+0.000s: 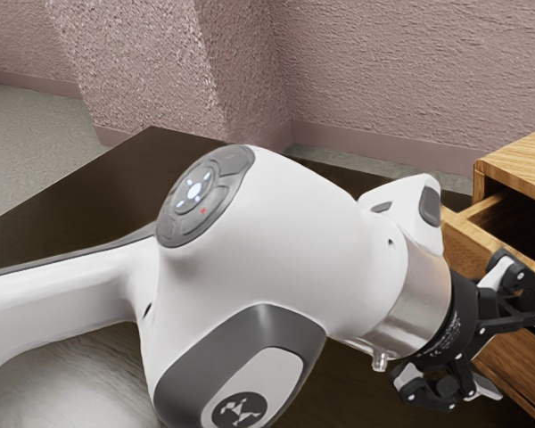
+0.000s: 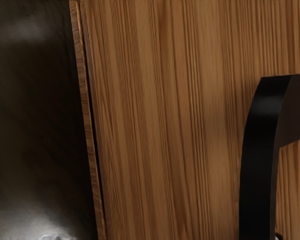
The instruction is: Pull the drawer handle with one arm to open the drawer
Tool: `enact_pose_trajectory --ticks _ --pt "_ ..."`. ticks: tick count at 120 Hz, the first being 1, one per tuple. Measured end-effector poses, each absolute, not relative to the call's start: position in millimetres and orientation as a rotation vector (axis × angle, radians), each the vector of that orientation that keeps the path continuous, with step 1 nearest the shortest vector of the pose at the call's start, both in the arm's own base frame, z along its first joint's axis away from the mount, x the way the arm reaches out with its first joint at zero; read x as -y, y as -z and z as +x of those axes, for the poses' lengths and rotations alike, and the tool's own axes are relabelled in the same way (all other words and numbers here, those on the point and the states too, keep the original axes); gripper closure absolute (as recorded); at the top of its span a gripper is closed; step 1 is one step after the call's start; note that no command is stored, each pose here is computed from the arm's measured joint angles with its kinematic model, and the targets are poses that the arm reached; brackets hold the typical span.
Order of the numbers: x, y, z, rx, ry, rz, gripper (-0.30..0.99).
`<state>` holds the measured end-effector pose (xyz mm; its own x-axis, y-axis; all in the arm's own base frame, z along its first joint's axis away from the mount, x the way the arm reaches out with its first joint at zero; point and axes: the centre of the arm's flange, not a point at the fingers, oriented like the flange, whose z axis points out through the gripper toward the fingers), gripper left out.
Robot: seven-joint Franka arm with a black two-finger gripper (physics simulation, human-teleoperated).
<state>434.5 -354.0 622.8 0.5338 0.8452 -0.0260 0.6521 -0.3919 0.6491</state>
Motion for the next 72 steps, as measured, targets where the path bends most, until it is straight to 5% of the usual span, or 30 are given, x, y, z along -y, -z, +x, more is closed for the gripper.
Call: enact_pose_trajectory --ticks 72 --pt "343 -623 384 -1.268 -0.484 2.139 0.24"
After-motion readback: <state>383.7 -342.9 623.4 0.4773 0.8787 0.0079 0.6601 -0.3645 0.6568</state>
